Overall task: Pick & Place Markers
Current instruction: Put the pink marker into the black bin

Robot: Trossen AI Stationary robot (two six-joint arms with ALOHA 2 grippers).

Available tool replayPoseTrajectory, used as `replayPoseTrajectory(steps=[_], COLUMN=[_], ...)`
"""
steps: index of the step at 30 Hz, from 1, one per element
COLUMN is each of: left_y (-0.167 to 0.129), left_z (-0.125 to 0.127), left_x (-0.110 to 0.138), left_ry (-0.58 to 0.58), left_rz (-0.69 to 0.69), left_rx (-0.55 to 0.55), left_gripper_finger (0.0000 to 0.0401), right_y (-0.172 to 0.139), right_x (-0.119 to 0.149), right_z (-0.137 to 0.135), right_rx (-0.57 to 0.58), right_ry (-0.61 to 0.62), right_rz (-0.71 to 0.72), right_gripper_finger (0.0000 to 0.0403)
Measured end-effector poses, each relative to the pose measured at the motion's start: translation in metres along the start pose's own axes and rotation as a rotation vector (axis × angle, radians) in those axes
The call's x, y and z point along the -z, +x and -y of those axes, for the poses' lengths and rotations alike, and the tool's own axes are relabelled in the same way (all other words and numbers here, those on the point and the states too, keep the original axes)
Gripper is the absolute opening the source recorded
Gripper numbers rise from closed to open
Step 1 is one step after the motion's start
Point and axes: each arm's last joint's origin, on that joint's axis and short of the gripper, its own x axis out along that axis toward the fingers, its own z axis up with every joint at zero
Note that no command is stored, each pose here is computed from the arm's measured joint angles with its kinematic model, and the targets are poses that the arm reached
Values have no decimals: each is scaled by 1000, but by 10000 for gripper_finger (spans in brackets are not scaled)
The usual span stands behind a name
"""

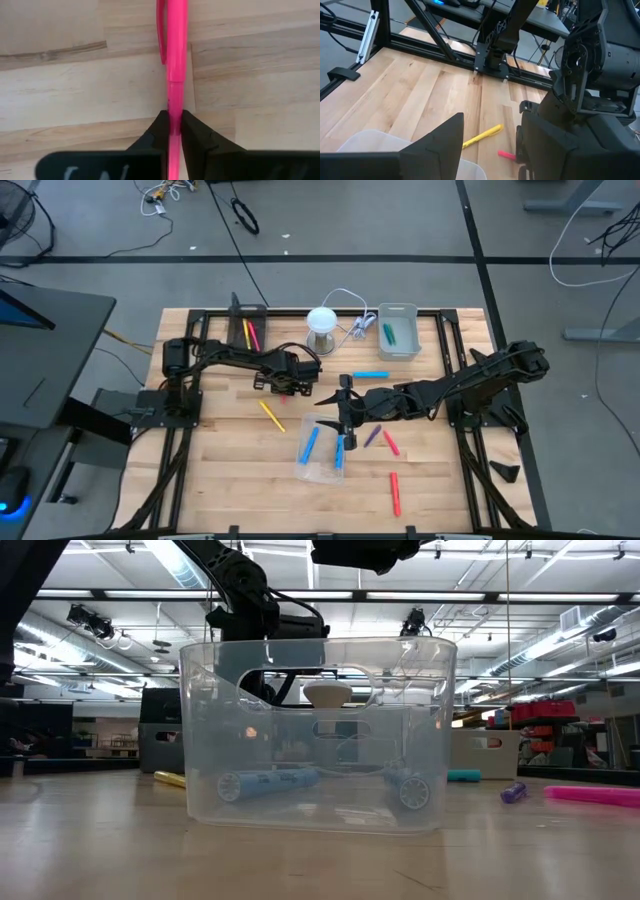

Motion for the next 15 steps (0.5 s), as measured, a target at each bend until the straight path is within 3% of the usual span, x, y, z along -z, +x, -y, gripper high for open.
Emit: replayPoseTrajectory(steps=[15], left_y=[-52], left_z=[-30], left_x=[-8], left_ry=[17], left_rz=[-38], left_rx=[-9], left_gripper_finger=[26], right_y=[0], right_x=[-3], right_z=[0], right_rx=[7], right_ry=[-12], right_rz=[26], right_gripper_finger=[204])
